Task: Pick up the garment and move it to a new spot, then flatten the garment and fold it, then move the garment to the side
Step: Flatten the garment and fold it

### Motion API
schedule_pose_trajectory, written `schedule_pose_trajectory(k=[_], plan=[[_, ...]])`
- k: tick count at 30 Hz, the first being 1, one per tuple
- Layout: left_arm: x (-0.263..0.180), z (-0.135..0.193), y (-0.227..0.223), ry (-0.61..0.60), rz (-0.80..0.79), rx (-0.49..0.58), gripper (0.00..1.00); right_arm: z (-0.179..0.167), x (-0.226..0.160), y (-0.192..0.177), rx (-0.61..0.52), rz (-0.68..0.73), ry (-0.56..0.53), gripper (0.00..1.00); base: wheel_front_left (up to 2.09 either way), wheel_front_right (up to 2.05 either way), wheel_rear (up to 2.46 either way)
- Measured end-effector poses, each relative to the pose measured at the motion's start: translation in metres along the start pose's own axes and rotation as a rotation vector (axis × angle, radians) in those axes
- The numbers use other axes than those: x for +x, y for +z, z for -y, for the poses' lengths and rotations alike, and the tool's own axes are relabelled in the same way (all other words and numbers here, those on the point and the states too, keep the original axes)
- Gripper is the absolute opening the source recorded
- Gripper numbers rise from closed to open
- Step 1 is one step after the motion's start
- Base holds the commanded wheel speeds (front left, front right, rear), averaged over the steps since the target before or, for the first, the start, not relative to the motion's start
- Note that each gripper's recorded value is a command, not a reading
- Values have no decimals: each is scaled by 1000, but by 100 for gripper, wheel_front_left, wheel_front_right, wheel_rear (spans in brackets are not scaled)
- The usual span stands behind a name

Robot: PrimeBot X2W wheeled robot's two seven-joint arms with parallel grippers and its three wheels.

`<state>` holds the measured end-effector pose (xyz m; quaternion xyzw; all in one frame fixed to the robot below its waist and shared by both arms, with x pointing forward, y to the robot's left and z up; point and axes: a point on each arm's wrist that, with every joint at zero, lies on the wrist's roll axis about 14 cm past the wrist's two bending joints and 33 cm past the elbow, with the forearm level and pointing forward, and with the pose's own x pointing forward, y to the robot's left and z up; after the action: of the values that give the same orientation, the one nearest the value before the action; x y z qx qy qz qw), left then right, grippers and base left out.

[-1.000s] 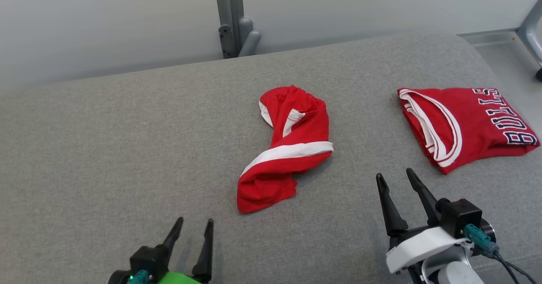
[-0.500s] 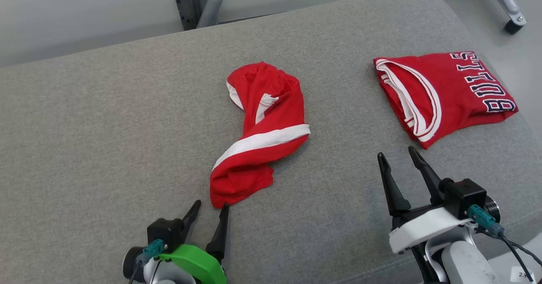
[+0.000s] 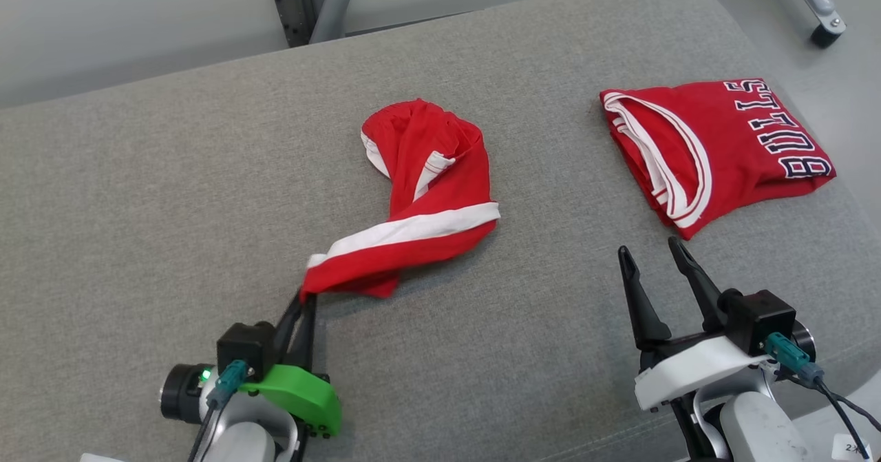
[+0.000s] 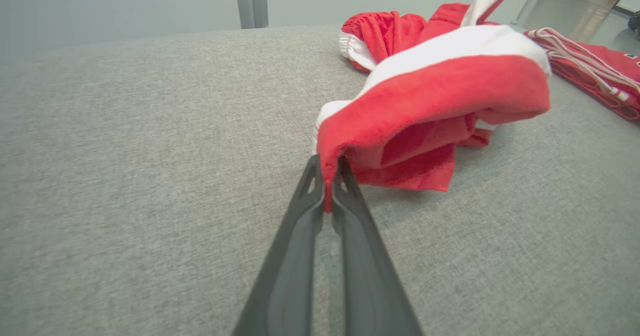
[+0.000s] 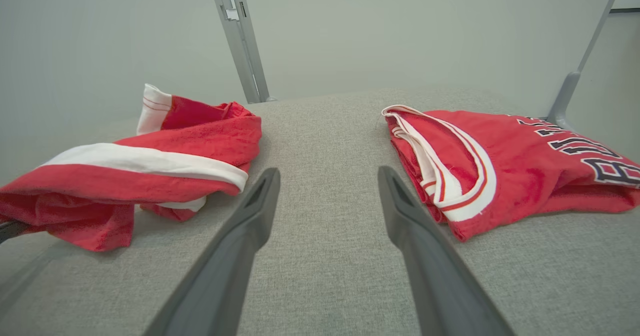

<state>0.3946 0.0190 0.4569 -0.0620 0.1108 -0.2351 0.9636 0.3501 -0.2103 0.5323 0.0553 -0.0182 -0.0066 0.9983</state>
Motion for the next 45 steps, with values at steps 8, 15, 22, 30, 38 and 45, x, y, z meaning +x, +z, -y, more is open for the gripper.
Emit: schedule_pose_trajectory(k=[8, 15, 22, 30, 38, 45], plan=[[-29, -58, 35, 153, 87, 186, 0, -16, -3, -2, 43, 2, 30, 100, 0, 0, 0], [-72, -95, -3, 274, -36, 228, 100, -36, 1, 1, 62, 15, 83, 100, 0, 0, 0], [-102, -114, -31, 418, -119, 228, 100, -33, -2, 3, 60, 20, 74, 100, 0, 0, 0], [-121, -119, -18, 502, -58, 194, 100, -34, -5, 7, 59, 35, 76, 100, 0, 0, 0], [-129, -113, 9, 522, 54, 162, 100, -49, -3, 9, 68, 40, 118, 100, 0, 0, 0], [-132, -105, 18, 501, 97, 138, 100, -73, 6, 2, 60, 15, 194, 100, 0, 0, 0]])
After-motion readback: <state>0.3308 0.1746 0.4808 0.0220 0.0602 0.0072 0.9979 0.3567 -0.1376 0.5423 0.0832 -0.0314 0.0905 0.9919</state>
